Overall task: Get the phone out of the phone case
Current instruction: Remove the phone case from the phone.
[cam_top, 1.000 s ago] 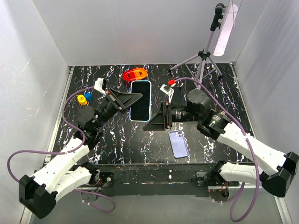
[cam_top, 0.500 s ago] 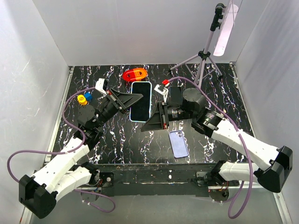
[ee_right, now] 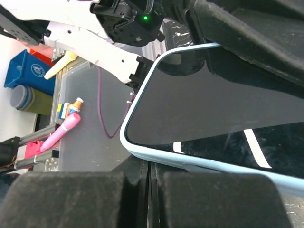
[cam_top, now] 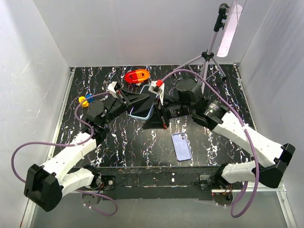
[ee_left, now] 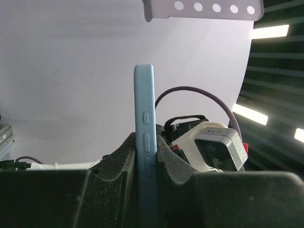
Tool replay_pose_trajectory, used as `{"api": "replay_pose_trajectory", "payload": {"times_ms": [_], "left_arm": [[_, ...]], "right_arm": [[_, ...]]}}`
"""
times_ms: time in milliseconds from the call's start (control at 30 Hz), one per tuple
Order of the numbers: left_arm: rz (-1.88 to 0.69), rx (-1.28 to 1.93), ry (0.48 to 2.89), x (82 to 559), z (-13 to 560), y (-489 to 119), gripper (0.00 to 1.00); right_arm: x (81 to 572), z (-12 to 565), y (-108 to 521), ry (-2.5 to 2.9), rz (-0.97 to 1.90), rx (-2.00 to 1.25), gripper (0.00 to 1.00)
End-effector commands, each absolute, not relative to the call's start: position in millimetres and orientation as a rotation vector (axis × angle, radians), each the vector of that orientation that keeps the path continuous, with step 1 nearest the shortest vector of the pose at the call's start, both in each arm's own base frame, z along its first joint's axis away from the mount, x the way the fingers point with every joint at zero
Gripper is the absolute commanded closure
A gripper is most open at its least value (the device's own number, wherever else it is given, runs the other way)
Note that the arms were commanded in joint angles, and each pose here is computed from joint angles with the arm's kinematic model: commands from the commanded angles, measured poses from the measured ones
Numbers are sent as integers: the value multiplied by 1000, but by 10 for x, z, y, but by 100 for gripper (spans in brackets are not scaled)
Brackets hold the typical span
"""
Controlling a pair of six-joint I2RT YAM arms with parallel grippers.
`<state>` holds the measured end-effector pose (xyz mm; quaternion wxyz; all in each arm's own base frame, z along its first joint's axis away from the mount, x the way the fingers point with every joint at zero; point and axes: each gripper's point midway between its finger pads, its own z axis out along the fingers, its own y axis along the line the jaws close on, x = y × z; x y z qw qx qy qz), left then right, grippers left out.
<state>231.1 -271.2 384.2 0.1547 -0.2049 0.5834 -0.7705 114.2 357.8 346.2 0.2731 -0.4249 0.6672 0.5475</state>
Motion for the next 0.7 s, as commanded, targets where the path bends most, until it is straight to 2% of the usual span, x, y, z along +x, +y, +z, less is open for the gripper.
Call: {"api": "replay_pose_trajectory", "payload": {"times_ms": [0, 133, 167, 233, 300, 400, 500, 667], "left_arm": [[-2364, -367, 1557, 1869, 4373, -2658, 100], [-2222, -286, 1417, 1892, 4457, -2540, 100], [-2156, -255, 1415, 1912, 4450, -2539, 100], [-2016, -172, 1416, 1931, 4462, -2531, 100], [-1891, -165, 1442, 2010, 4406, -2507, 100], [-1862, -204, 1386, 2043, 4387, -2422, 100], [-1844, -279, 1365, 2101, 4323, -2348, 100], [-1821, -333, 1320, 2109, 4351, -2242, 100]], "right_arm": [[1650, 3552, 3701, 1750, 1278, -1018, 99], [1518, 3553, 3591, 1829, 1391, -869, 99], [1450, 3510, 3557, 1862, 1432, -836, 95], [1300, 3519, 3466, 1912, 1552, -758, 75], [1137, 3625, 3393, 1909, 1689, -732, 59], [932, 3926, 3300, 1767, 1861, -717, 45], [829, 4119, 3226, 1652, 1944, -710, 40], [1018, 4122, 3371, 1707, 1951, -600, 39]]}}
